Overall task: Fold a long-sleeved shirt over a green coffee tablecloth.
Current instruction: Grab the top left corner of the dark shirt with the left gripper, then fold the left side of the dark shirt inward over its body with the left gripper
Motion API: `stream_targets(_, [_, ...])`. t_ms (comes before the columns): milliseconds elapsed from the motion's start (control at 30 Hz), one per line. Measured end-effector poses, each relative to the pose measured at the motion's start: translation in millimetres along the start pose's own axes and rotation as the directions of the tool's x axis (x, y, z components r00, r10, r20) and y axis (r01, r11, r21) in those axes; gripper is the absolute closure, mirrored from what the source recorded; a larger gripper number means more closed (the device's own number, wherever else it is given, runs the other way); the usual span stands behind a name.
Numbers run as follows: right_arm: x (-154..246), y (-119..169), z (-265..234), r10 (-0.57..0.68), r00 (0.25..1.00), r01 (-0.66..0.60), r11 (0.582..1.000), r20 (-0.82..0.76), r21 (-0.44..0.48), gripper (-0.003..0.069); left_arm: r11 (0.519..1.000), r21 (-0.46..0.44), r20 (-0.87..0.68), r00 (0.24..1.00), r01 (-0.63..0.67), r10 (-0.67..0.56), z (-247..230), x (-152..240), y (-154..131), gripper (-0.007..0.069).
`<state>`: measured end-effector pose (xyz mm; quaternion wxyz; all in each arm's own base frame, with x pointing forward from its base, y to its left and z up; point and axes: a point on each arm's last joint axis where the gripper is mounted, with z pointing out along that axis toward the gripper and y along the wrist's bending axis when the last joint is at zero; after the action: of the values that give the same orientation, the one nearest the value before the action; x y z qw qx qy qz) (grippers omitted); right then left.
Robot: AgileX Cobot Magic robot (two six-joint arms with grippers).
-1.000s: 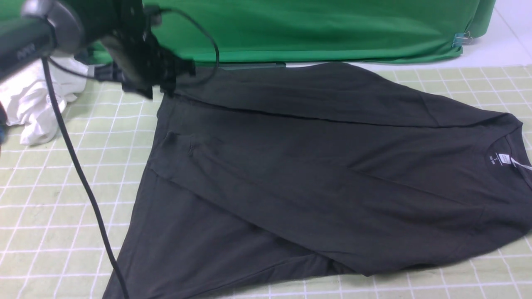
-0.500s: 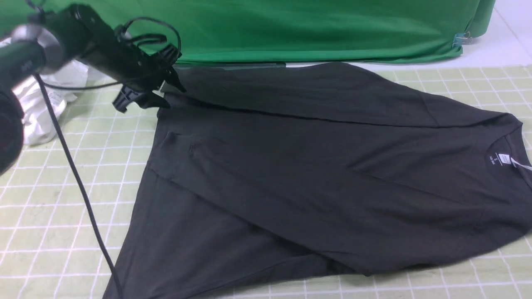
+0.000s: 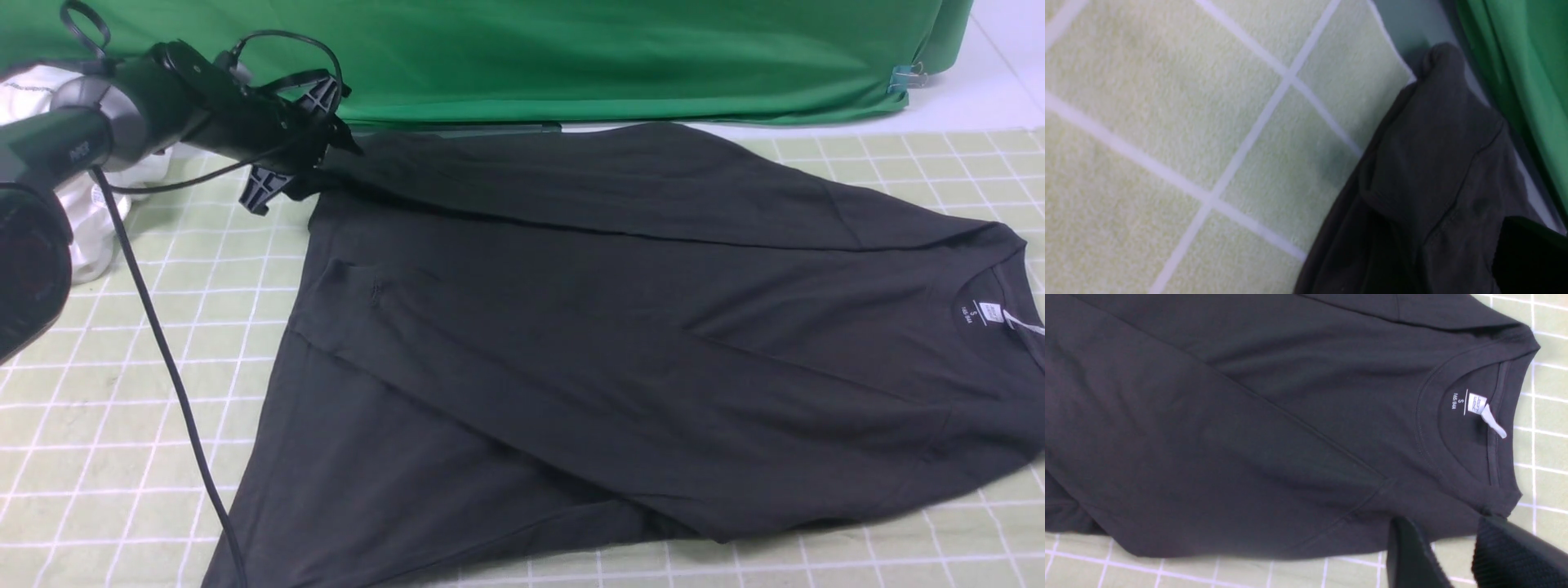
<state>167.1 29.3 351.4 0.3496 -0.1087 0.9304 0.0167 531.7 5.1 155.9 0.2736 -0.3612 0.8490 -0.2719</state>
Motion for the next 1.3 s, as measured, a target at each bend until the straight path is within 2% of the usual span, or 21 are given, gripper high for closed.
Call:
stream_targets(333, [-2.7,-0.1,0.0,0.0,1.0,0.0,1.0,0.03,0.002,0.0421,1.0,-0.019,-0.038,0.999,-0.019,0.018,8.7,4.9,7.7,0.0267])
stream_targets(433, [-2.7,-0.1,0.0,0.0,1.0,0.0,1.0,0.03,0.002,0.042,1.0,-0.019,-0.033,0.999,-0.019,0.019,9.5,4.5,8.3,0.0294])
stream_targets(500, [-2.7,-0.1,0.0,0.0,1.0,0.0,1.0,0.03,0.002,0.0419,1.0,-0.018,-0.024,1.0,-0.019,0.019,10.5,3.9,9.0,0.0335])
stream_targets(567, [-2.7,-0.1,0.0,0.0,1.0,0.0,1.0,0.03,0.002,0.0419,1.0,-0.018,-0.027,0.999,-0.025,0.025,11.0,4.3,9.3,0.0417])
stream_targets(600, [-2.7,-0.1,0.0,0.0,1.0,0.0,1.0,0.03,0.002,0.0419,0.999,-0.014,-0.032,0.999,-0.032,0.032,10.9,4.5,9.1,0.0491])
stream_targets(667, [-2.4,-0.1,0.0,0.0,1.0,0.0,1.0,0.027,0.001,0.0419,0.998,0.011,-0.05,0.997,-0.057,0.057,10.3,6.2,6.6,0.0567])
stream_targets(733, [-1.5,-0.1,0.1,0.0,1.0,0.0,1.0,0.017,0.001,0.0419,0.992,0.055,-0.065,0.991,-0.11,0.114,5.6,6.5,0.7,0.06])
stream_targets(933, [0.0,0.0,0.1,0.0,1.0,0.0,1.0,0.001,0.0,0.0419,0.973,0.202,-0.038,0.991,-0.115,0.126,-42.6,-5.9,-35.9,0.0605])
stream_targets(1133, [0.0,0.0,0.1,-0.01,1.0,0.01,1.0,0.001,0.0,0.0419,0.942,0.292,-0.08,0.977,-0.167,0.198,-102.5,-3.2,-70.8,0.0605])
stream_targets(1233, [0.0,0.0,0.1,-0.01,1.0,0.01,1.0,0.001,0.0,0.0419,0.928,0.302,-0.095,0.962,-0.218,0.257,-128.2,1.5,-82.3,0.0605])
stream_targets(1300, [1.7,0.1,0.1,-0.01,1.0,0.01,1.0,-0.018,-0.001,0.0419,0.931,0.27,-0.142,0.946,-0.246,0.291,-153.7,11.4,-87.1,0.0605])
